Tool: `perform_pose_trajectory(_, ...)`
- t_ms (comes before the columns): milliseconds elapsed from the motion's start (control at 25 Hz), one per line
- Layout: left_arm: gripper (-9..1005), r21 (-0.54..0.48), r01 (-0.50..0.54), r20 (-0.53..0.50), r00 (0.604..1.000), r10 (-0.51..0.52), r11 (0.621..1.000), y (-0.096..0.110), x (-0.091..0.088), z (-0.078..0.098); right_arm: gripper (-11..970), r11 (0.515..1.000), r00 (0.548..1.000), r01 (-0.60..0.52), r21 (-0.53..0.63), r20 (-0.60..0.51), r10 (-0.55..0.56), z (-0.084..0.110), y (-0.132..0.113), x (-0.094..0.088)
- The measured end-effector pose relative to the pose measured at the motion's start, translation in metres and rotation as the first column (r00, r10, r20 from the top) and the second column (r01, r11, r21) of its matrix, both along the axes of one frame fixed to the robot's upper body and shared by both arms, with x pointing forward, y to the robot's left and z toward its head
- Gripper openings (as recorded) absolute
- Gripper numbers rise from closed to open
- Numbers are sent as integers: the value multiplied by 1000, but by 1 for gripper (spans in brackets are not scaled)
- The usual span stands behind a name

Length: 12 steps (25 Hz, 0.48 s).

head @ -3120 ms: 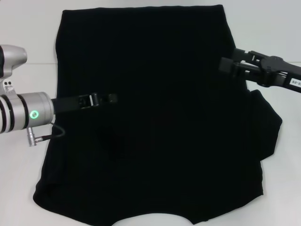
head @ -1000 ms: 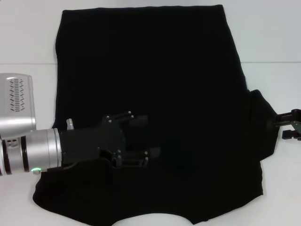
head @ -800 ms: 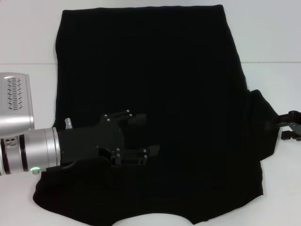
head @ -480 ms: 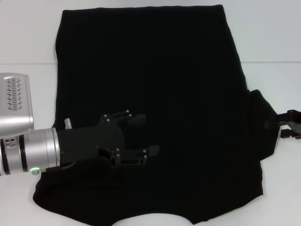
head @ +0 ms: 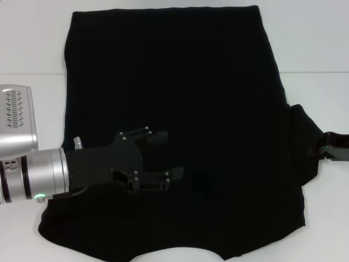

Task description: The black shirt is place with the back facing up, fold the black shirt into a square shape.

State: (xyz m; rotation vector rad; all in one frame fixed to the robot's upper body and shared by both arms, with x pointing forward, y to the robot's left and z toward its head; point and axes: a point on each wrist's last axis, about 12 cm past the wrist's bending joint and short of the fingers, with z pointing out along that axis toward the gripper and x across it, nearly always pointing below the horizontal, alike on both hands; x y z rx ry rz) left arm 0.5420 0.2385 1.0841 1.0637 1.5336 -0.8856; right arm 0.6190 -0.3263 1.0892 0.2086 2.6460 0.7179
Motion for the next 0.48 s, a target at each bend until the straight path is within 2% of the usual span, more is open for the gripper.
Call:
perform_pose_trajectory(40,859,0,-1,0,1000,1,1000,0,0,0,495,1000,1000,0,0,0,0,0,0,0)
perform_pose_trajectory(160,859,2,-5,-1,1000,5,1000,1,0,-1,251,1000,1000,6,-3,2,-6,-1,-1,-1)
perform_pose_trajectory(360,859,0,-5,-5,1000,5,1000,0,-1,-1,26,1000,1000,4,-1,8,-4,-3,-4,-4)
perform_pose_trajectory(480,859,-5,-7,-11,1000,7,1000,-1,-1,-2,18,1000,1000,12,2,10,-12,-5,-8,-7)
